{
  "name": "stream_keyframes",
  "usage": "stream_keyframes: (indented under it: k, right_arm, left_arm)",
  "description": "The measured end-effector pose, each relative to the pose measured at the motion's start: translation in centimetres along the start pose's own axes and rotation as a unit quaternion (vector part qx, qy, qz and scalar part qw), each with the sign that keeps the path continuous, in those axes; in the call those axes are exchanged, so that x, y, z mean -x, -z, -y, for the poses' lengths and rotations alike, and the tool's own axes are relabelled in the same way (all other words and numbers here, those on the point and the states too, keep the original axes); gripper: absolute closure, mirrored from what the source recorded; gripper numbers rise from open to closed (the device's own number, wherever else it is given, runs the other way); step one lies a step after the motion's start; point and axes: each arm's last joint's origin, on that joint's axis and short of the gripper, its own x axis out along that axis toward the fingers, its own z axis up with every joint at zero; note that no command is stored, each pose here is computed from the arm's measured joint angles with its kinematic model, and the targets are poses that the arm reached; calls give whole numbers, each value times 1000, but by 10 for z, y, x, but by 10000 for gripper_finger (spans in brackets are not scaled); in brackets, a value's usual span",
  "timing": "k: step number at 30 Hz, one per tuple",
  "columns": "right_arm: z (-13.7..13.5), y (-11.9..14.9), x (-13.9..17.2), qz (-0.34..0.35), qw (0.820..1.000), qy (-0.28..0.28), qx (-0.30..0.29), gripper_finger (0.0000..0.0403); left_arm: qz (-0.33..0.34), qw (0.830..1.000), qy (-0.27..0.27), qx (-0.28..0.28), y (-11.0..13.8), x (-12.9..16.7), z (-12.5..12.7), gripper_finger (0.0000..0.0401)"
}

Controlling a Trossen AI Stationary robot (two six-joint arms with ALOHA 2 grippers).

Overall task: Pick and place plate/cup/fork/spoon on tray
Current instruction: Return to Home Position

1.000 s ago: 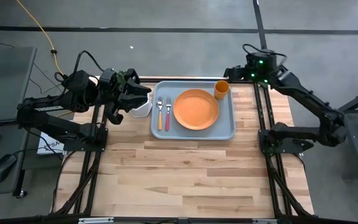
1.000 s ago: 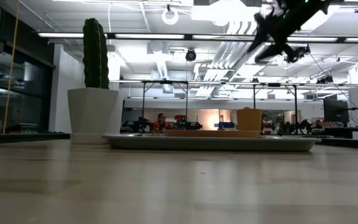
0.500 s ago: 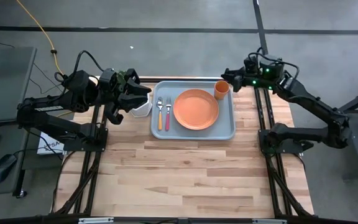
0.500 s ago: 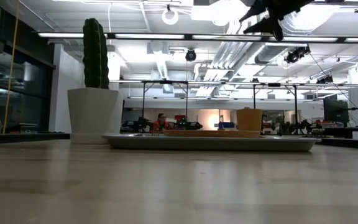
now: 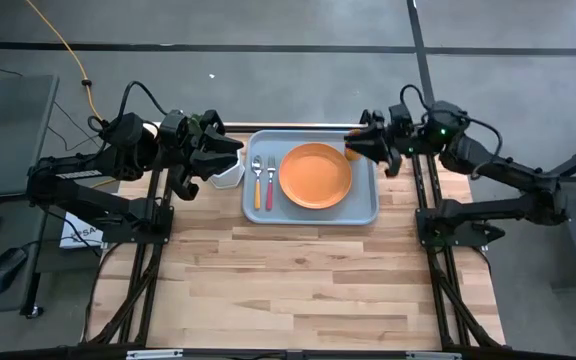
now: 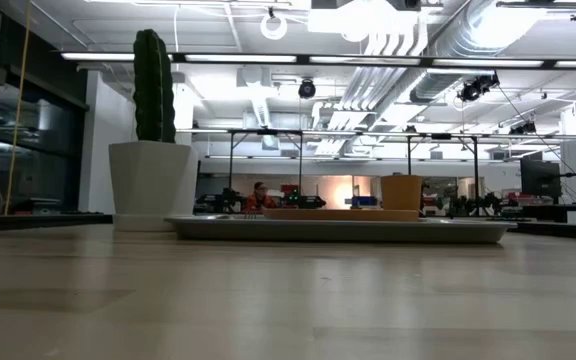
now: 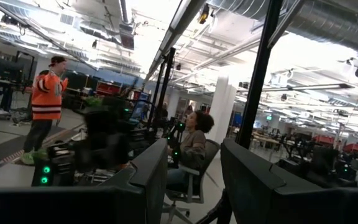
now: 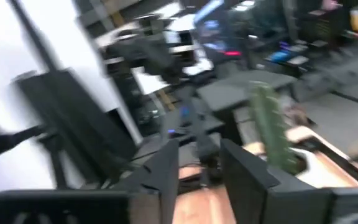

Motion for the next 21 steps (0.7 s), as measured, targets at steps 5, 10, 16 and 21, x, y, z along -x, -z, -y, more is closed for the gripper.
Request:
stream_keyframes:
  k: [5, 10, 16, 21]
  right_arm:
    - [-19, 7, -7, -10, 998, -47, 43, 378]
    - [-22, 8, -8, -14, 998, -53, 32, 389]
    - [-23, 9, -8, -17, 998, -58, 21, 399]
    - [-23, 9, -8, -19, 997, -68, 40, 402]
  left_arm:
    - [-3, 1000, -1, 1, 1, 0, 0, 266]
    - [-54, 998, -13, -34, 10, 1, -3, 285]
    - [-126, 990, -21, -58, 21, 9, -3, 385]
    - [-127, 988, -10, -83, 17, 23, 5, 397]
